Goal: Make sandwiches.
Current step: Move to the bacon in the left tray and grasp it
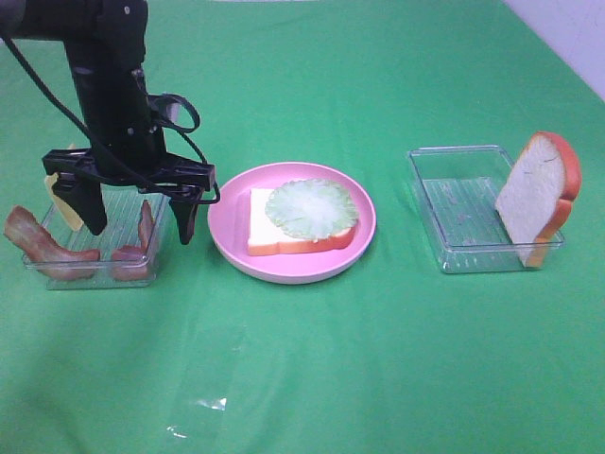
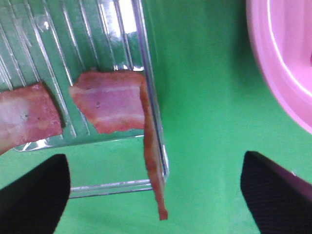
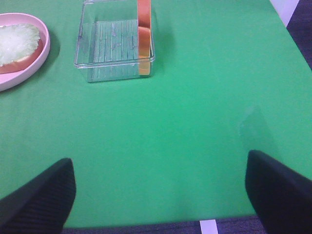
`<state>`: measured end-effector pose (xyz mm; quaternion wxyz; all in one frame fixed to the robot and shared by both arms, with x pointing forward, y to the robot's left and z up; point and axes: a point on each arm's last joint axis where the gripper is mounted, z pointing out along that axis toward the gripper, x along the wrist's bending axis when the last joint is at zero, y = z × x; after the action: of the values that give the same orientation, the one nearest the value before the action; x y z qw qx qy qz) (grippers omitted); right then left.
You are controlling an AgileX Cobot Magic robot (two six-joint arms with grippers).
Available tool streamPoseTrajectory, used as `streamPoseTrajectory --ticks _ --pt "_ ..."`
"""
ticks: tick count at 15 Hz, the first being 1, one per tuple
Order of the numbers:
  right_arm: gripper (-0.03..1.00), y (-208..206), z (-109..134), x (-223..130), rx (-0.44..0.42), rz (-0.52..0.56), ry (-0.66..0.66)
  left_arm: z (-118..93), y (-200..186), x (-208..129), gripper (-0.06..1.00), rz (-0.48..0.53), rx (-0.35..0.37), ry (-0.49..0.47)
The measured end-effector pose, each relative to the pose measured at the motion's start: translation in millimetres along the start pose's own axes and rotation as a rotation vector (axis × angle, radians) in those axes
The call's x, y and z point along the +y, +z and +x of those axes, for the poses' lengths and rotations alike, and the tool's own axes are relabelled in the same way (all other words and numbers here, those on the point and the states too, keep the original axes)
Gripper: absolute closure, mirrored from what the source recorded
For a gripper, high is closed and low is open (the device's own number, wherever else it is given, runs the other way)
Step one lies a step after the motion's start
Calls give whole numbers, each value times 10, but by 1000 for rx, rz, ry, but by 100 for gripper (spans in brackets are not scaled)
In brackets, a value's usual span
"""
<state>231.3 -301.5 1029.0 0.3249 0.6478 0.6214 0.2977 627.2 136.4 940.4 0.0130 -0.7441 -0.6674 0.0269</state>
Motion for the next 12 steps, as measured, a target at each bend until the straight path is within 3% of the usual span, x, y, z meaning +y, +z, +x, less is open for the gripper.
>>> streamPoseTrajectory --ticks 2,4,10,12 --pt "7 0 0 0 0 0 0 0 0 2 29 -2 -1 -6" --pt "7 0 0 0 0 0 0 0 0 2 37 -2 -1 -16" --pt "7 0 0 0 0 0 0 -8 0 21 44 -24 -9 -24" --pt "7 0 0 0 0 0 0 -9 0 25 67 -27 -11 -24"
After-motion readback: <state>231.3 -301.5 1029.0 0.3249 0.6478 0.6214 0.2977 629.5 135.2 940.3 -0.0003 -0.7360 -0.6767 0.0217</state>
